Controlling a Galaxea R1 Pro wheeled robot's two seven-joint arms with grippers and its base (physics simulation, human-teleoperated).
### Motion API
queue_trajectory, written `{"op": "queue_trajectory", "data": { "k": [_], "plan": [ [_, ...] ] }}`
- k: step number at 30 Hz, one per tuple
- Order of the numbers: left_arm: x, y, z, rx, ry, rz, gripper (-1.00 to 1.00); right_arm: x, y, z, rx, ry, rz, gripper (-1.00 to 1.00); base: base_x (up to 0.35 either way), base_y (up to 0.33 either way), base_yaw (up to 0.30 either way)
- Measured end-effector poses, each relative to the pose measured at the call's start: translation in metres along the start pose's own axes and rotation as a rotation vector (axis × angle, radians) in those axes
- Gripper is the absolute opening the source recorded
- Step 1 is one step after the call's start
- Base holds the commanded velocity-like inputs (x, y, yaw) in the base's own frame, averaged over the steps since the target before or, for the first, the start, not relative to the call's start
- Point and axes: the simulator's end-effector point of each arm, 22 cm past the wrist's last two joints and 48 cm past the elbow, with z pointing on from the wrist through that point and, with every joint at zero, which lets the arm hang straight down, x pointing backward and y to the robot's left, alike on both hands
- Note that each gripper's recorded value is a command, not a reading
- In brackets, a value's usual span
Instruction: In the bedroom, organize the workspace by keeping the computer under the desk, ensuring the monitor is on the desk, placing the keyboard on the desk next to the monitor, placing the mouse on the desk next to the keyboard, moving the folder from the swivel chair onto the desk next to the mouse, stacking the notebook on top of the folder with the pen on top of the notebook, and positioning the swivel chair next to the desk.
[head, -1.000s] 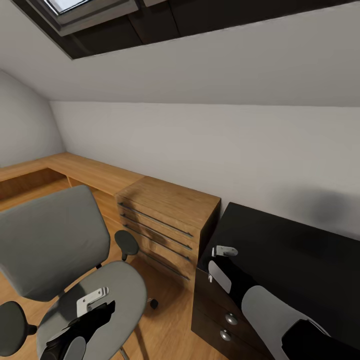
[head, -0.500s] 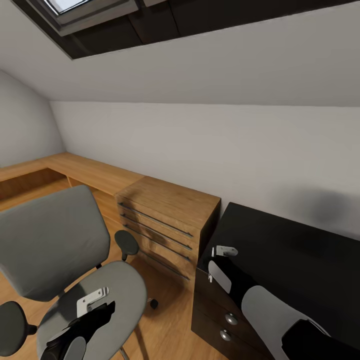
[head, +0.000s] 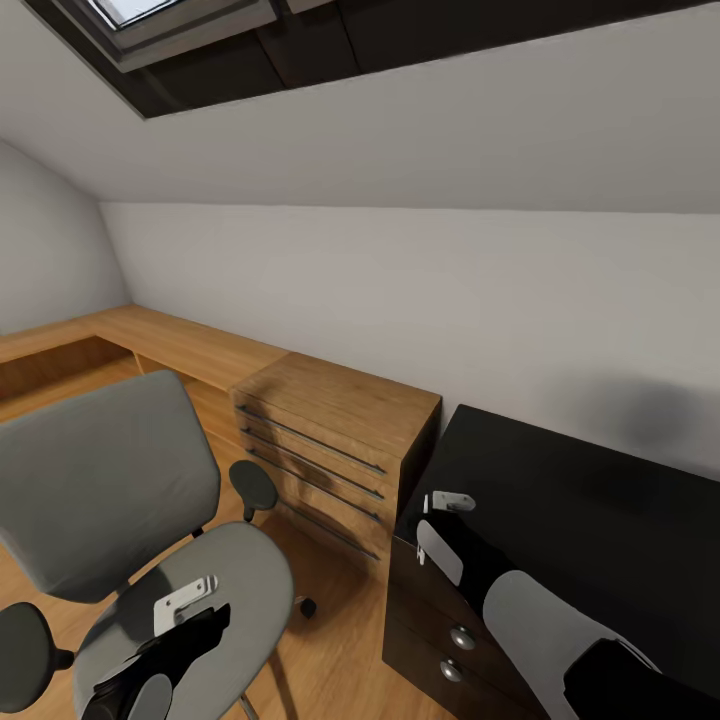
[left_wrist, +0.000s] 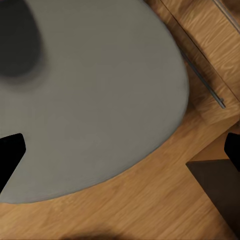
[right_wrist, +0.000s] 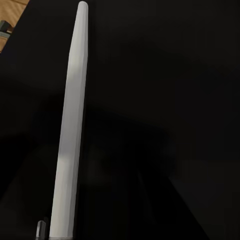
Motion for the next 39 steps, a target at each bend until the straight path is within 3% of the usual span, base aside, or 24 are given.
{"op": "queue_trajectory", "data": {
  "k": [17,39],
  "plan": [
    [0.0002,0.0001,0.0001,0.0,0.001,0.0,1.0,0.0048,0.0023,-0.0028,-0.015,0.052,0.005,-1.0,0.0,0.0,0.0],
    [0.0006,0.0002,0.0003,-0.001,0.001,0.0,1.0,0.0068,0.0034,-0.0046,-0.02,0.073,-0.01,-1.0,0.0,0.0,0.0]
  ]
}}
